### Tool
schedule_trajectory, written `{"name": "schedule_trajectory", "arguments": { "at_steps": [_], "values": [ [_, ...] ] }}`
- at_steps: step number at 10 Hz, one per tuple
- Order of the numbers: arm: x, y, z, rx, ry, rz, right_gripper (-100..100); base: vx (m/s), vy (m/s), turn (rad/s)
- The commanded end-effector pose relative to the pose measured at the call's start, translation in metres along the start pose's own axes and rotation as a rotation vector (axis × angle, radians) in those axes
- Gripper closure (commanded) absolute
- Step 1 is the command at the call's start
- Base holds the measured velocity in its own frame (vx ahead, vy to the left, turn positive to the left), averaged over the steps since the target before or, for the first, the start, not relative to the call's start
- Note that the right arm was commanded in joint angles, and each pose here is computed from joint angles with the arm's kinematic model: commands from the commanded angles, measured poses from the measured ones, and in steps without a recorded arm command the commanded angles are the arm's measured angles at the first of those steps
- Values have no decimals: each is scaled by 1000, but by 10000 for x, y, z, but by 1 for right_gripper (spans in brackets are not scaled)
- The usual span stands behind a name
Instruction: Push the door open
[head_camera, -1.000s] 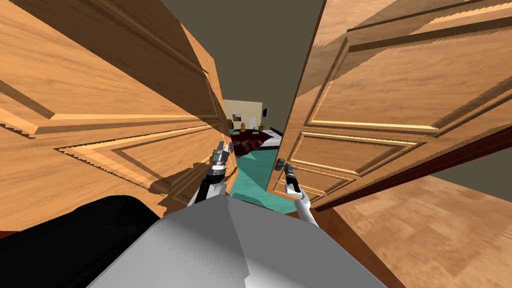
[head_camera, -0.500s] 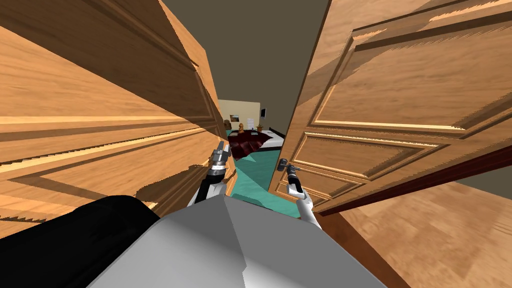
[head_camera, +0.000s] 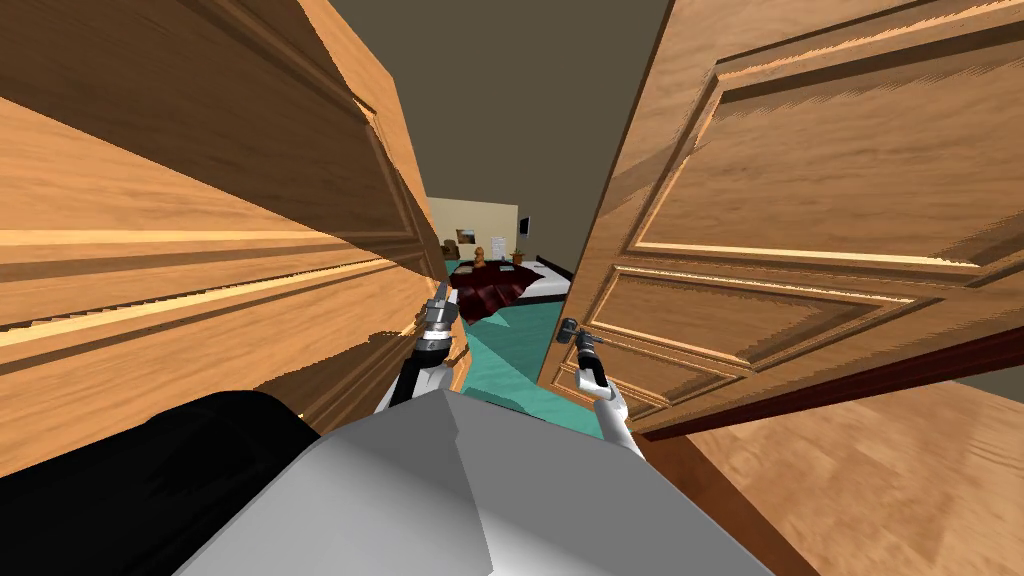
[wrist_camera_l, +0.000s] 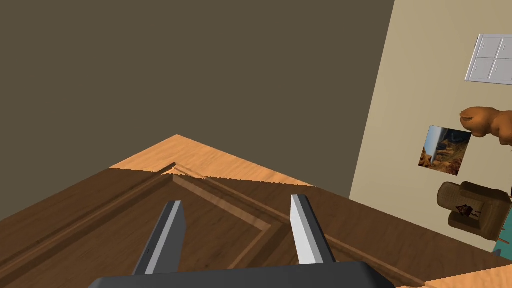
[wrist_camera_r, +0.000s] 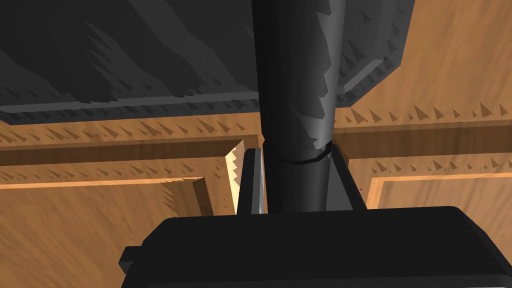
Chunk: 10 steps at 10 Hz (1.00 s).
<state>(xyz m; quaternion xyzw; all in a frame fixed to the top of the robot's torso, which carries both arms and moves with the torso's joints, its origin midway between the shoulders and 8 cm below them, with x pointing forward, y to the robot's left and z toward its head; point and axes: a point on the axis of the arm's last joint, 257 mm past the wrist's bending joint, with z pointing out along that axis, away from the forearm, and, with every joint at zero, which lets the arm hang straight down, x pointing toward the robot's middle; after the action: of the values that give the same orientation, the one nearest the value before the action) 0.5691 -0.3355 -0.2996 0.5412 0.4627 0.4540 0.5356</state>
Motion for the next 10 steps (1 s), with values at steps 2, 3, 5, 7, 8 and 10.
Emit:
{"name": "schedule_trajectory", "arguments": {
  "at_steps": [2,3,5,7,8,10],
  "values": [
    [-158,98,31,-17,-28,-9,100,172,30,-50],
    [-210,105,32,-19,-39,-10,100,175,50,-60],
    [-318,118,32,-21,-63,-13,100,206,56,-78],
    [-431,130,29,-23,-88,-15,100,186,53,-77],
    [-488,135,27,-24,-101,-16,100,193,28,-60],
    [-601,142,18,-25,-127,-17,100,198,75,-88]
  ]
}}
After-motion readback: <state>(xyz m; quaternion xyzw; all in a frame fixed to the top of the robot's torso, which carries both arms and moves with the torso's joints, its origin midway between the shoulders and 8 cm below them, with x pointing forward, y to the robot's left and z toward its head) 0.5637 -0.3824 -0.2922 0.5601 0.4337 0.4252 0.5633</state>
